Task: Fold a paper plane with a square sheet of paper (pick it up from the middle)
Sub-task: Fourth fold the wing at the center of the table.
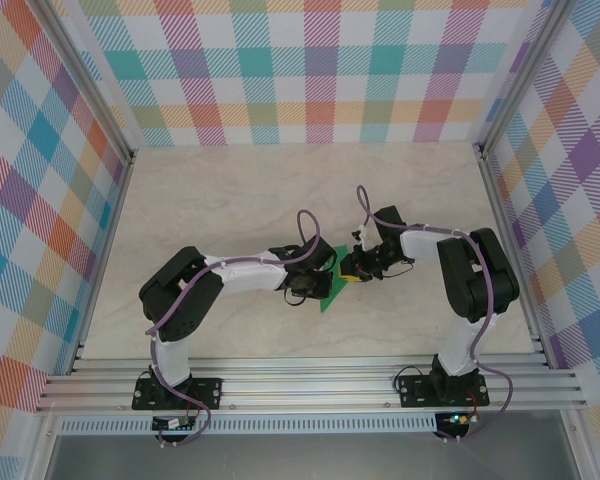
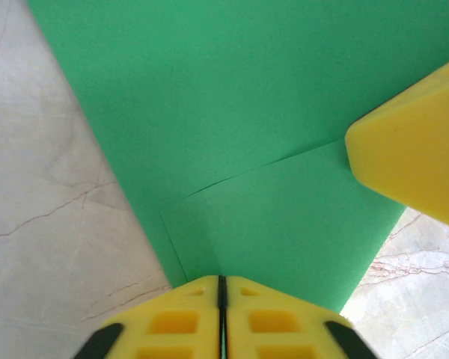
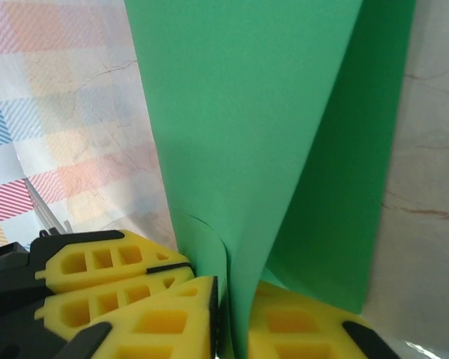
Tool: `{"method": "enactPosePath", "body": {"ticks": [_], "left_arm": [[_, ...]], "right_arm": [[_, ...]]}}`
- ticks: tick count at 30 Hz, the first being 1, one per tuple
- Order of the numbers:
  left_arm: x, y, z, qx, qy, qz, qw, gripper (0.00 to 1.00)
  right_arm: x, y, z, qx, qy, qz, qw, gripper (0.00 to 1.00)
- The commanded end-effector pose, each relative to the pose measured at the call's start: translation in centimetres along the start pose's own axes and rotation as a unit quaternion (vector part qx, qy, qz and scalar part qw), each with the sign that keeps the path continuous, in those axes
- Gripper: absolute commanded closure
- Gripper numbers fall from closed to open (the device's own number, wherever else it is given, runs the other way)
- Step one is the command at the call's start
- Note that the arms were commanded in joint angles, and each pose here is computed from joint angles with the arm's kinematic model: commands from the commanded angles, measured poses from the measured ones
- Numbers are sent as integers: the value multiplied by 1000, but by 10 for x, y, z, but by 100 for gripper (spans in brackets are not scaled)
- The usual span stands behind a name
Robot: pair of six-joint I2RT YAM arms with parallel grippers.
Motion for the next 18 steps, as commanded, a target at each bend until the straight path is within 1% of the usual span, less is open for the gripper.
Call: {"method": "enactPosePath", "body": {"ticks": [1,3,5,9,10,14,18], "left_arm": [[1,-16,2,-10,-1,9,1000,83],[-3,-26,-3,-32,-1,20,999,74],[-8,-35,-3,-45,7,25,999,70],[-22,-46,2,-66,43,12,997,64],[-21,-47,8,-58,50,-2,997,63],[-29,-47,15,-64,78,-32,994,61],[-32,-40,18,-68,96,-67,991,60]], "right_arm": [[2,-1,-1,1,0,9,1000,88],[3,-1,0,-1,10,9,1000,90],[5,-3,1,-4,22,10,1000,90],[11,-8,1,-17,42,8,999,90],[12,-8,2,-16,49,8,999,90],[13,-11,3,-16,72,14,997,90],[14,-12,4,-13,76,17,997,90]]}}
Point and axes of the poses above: each hand's point on the last joint's axis, 136 mm out from that joint toward the fingers, its own y axis out along the fingers, its own x axis along the line the jaws close on, z = x × y, the point moved 5 cm from there along -y, back along the fingers, and after that the axes turned 4 degrees about y, right-handed, at the moved point
